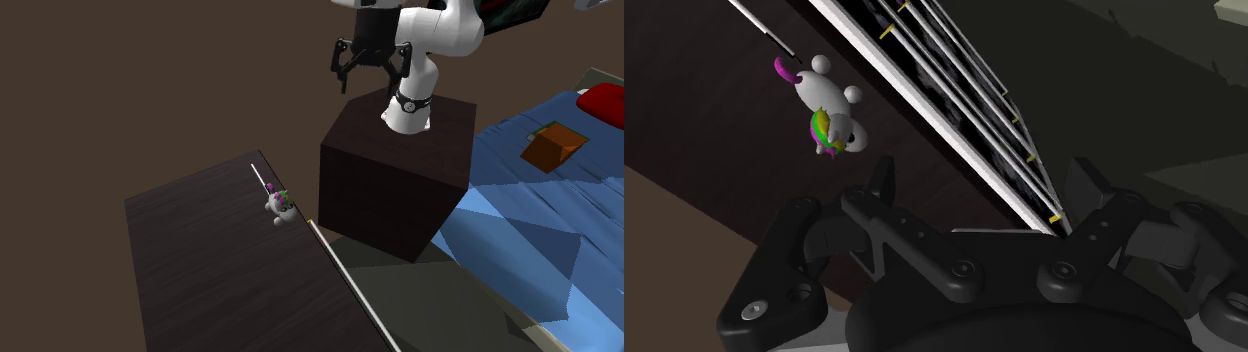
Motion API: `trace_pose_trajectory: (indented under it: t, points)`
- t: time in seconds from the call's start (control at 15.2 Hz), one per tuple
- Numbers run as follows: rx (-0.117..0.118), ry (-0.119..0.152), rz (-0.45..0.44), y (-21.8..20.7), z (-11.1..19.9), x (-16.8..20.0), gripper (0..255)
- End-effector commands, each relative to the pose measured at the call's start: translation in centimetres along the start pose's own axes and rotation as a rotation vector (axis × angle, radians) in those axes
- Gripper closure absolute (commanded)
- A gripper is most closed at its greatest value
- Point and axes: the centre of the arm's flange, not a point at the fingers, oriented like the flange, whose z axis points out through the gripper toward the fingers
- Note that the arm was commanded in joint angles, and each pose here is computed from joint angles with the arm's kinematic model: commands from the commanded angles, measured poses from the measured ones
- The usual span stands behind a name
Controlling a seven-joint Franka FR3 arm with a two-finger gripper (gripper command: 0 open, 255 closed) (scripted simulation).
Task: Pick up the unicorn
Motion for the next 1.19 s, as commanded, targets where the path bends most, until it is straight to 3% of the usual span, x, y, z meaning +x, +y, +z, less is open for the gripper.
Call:
trace_pose_trajectory:
  t: [0.0,1.12]
  points:
    - [0.000,-0.010,-0.019,1.5,2.1,0.2,0]
    - [0.006,-0.104,-0.166,14.5,20.3,3.2,0]
